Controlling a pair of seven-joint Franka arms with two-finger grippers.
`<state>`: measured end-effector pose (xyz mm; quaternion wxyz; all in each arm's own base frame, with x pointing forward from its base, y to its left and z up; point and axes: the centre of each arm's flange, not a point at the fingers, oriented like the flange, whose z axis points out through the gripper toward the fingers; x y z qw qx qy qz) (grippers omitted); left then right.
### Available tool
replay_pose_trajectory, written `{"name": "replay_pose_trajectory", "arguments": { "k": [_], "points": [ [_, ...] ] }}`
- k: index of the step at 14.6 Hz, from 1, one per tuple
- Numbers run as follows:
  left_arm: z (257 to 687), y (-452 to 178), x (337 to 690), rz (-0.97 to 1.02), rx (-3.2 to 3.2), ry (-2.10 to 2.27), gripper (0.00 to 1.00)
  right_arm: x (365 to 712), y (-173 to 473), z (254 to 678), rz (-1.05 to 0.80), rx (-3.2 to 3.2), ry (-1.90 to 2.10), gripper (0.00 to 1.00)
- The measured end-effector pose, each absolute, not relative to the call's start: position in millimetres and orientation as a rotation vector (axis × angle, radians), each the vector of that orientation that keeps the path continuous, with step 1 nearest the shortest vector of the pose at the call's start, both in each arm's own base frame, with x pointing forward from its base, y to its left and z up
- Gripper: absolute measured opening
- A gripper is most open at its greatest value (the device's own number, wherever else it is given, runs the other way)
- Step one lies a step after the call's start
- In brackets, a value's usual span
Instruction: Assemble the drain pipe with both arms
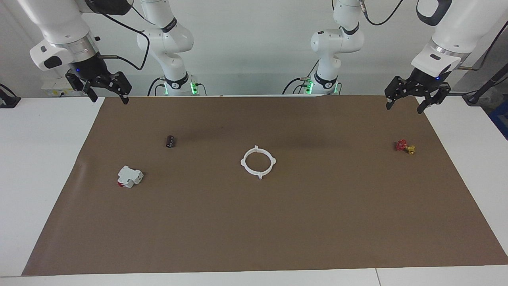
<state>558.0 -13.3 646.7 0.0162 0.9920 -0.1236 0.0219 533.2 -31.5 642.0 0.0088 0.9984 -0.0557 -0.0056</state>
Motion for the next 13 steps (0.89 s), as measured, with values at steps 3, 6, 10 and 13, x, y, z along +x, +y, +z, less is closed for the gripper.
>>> {"name": "replay_pose_trajectory", "arguments": {
  "k": [3,6,10,13],
  "points": [
    [655,-14,552,0.01,3.084,-0.365,1.0,533,-32,642,-0.017,3.119,-0.174,1.0],
    [653,-14,547,-0.042,3.085,-0.324,1.0,533,-32,642,-0.017,3.119,-0.174,1.0],
    [650,-14,546,-0.061,3.09,-0.265,1.0,533,-32,642,-0.017,3.119,-0.174,1.0],
    [650,-15,546,-0.06,3.091,-0.258,1.0,533,-32,642,-0.017,3.119,-0.174,1.0]
  ]
}}
